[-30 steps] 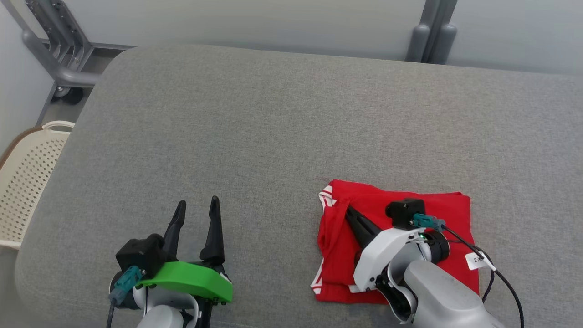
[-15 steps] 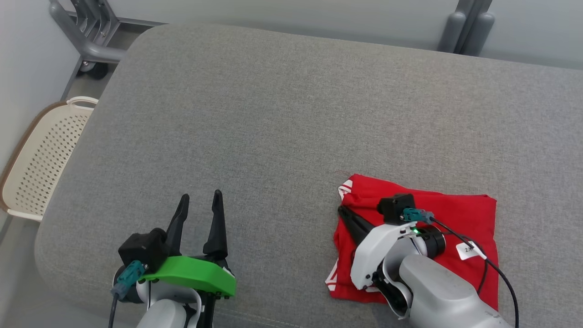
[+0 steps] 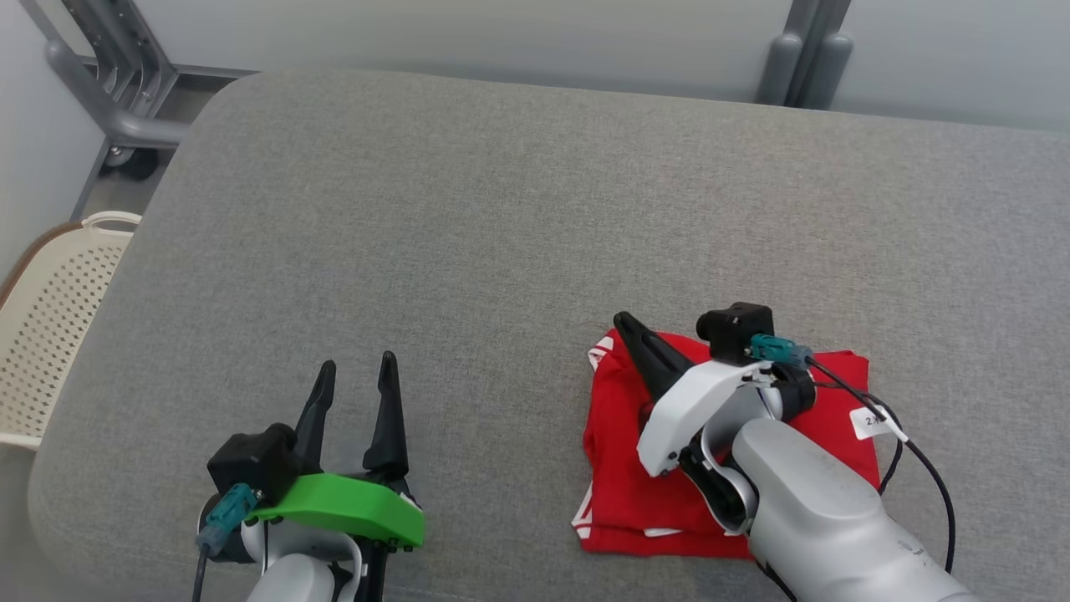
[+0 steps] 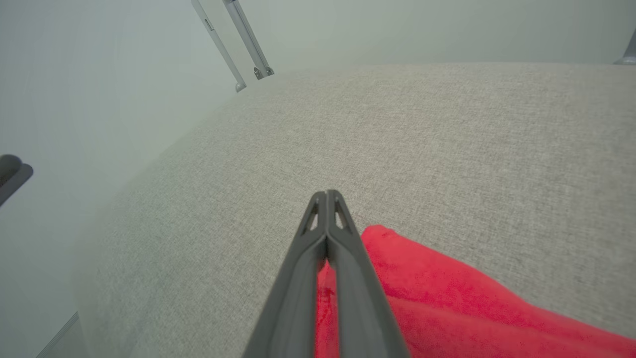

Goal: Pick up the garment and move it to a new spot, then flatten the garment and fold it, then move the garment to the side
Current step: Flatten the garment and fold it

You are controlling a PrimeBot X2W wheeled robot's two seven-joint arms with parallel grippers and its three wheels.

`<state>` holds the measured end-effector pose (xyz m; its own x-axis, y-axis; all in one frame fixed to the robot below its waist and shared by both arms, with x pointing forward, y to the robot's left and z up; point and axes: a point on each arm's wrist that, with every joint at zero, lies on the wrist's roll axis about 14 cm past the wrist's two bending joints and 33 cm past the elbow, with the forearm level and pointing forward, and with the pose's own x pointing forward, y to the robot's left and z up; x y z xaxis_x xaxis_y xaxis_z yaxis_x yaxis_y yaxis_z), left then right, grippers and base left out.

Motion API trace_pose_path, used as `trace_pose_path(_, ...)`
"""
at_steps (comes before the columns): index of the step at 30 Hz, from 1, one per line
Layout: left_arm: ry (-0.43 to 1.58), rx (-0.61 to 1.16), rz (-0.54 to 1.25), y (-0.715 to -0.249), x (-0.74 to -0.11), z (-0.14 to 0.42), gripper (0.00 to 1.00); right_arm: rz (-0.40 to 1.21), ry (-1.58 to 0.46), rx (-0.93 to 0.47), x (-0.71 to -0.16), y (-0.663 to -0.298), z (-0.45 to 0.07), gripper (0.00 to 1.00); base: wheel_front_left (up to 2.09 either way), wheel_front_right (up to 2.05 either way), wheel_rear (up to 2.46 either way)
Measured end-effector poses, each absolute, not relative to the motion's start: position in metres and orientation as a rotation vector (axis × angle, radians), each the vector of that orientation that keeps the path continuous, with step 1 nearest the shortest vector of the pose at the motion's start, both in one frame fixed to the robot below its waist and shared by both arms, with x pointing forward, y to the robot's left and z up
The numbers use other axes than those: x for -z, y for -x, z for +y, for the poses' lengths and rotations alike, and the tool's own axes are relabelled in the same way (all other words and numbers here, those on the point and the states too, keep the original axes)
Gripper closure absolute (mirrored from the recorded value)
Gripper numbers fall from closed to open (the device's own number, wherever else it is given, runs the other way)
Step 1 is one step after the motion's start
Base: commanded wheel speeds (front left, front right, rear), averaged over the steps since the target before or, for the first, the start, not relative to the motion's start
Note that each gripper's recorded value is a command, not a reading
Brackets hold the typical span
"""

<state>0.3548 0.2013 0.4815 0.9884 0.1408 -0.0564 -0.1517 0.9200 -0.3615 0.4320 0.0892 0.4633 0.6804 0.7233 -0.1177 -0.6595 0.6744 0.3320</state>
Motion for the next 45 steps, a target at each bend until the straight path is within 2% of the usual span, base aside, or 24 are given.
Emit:
trace_pose_path(5, 0.379, -0.119, 0.018, -0.355, -0.486, 0.192, 0.0, 0.157, -0.251, -0.698, -0.484, -0.448, 0.057, 1.0, 0.0, 0.0, 0.0)
trace_pose_path(11, 0.383, -0.055, 0.002, -0.356, -0.494, 0.173, 0.0, 0.073, -0.21, -0.507, -0.495, -0.457, -0.017, 1.0, 0.0, 0.0, 0.0)
trace_pose_path(13, 0.385, -0.035, 0.006, -0.356, -0.494, 0.167, 0.0, 0.053, -0.202, -0.453, -0.497, -0.456, -0.037, 0.87, 0.0, 0.0, 0.0)
trace_pose_path(14, 0.385, -0.035, 0.006, -0.356, -0.494, 0.167, 0.0, 0.053, -0.202, -0.453, -0.497, -0.456, -0.037, 0.87, 0.0, 0.0, 0.0)
trace_pose_path(15, 0.384, -0.027, 0.005, -0.356, -0.495, 0.164, 0.0, 0.046, -0.201, -0.425, -0.497, -0.454, -0.047, 0.78, 0.0, 0.0, 0.0)
trace_pose_path(17, 0.383, -0.01, -0.003, -0.358, -0.499, 0.159, 0.0, 0.032, -0.201, -0.371, -0.498, -0.45, -0.066, 0.65, 0.0, 0.0, 0.0)
trace_pose_path(18, 0.382, 0.008, -0.005, -0.358, -0.501, 0.154, 0.0, 0.017, -0.193, -0.319, -0.5, -0.446, -0.086, 0.51, 0.0, 0.0, 0.0)
trace_pose_path(20, 0.382, 0.027, -0.004, -0.359, -0.502, 0.148, 0.0, 0.003, -0.192, -0.273, -0.501, -0.441, -0.102, 0.05, 0.0, 0.0, 0.0)
trace_pose_path(21, 0.382, 0.036, -0.005, -0.359, -0.503, 0.145, 0.0, -0.001, -0.192, -0.249, -0.501, -0.438, -0.111, 0.0, 0.0, 0.0, 0.0)
trace_pose_path(27, 0.382, 0.078, -0.006, -0.361, -0.505, 0.131, 0.0, 0.001, -0.18, -0.16, -0.494, -0.419, -0.144, 0.0, 0.0, 0.0, 0.0)
trace_pose_path(34, 0.377, 0.1, -0.01, -0.363, -0.508, 0.125, 0.0, 0.002, -0.176, -0.118, -0.493, -0.403, -0.161, 0.0, 0.0, 0.0, 0.0)
trace_pose_path(45, 0.363, 0.061, -0.023, -0.364, -0.51, 0.139, 0.0, 0.044, -0.12, -0.172, -0.493, -0.398, -0.157, 0.0, 0.0, 0.0, 0.0)
